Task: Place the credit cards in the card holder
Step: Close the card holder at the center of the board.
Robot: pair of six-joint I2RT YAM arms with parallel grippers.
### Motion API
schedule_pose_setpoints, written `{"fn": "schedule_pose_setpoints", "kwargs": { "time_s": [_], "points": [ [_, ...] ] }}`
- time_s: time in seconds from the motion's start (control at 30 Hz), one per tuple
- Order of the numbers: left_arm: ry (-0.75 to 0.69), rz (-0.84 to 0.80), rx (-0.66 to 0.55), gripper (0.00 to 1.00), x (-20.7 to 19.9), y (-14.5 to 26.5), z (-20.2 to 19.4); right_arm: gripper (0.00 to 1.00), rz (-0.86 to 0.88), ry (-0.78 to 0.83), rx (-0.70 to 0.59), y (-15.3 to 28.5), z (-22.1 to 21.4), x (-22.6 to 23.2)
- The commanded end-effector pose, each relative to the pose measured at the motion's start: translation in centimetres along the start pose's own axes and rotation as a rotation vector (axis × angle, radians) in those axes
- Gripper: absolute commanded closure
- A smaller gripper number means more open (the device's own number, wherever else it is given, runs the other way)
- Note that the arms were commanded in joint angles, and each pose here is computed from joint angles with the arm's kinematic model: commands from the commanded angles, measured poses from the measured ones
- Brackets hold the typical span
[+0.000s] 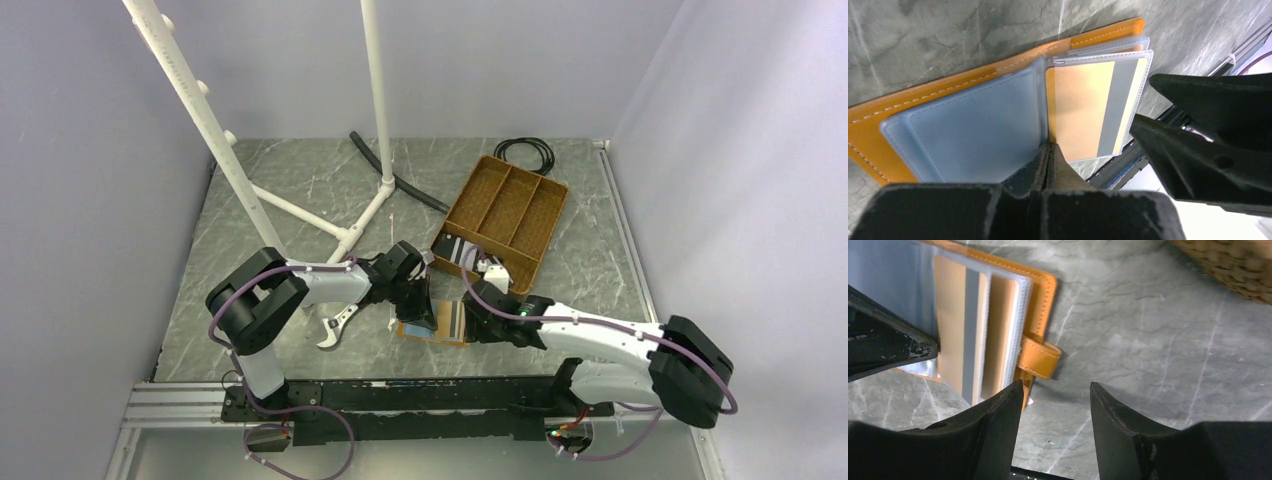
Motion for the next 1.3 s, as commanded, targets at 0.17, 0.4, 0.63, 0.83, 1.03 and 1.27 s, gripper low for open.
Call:
{"fn": "schedule_pose_setpoints", "kwargs": {
  "time_s": [0.17,0.4,0.63,0.83,1.03,1.27],
  "points": [
    [-0.001,0.149,0.02,1.0,3.8,0.1,-1.0,0.52,-0.203,-0.021,-0.135,-1.2,2.6,0.6],
    [0.012,0.166,0.03,1.0,4.4,-0.3,-1.2,0.71,-0.147,-0.248,-0.333,-0.2,5.7,0.8],
    [0.006,0.167,0.027,1.0,4.3,-0.1,-1.2,0.73,-0.217,-0.461,-0.323,0.4,5.7,-3.8],
    [-0.037,0.137,0.036,1.0,2.8,0.6,-0.7,0.72,-0.065,-0.284,-0.252,0.0,4.5,-2.2],
    [-0.058,0.13,0.024,1.0,1.9,1.4,-0.2,0.48,0.135,-0.067,-0.281,2.2,5.0,2.2],
    [-0.045,0.13,0.031,1.0,2.2,0.8,-0.3,0.43,0.067,-0.008,-0.191,0.1,4.8,3.5]
  ]
}}
Point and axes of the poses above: each gripper's point midway between its finger pads, its own y axis back along the fingers, its own x axis along the line the jaws close on, z = x × y, the point moved 1 cm from there along y, back along the fingers, and after that the axes turned 1 degree about y, right-handed, at the moved point
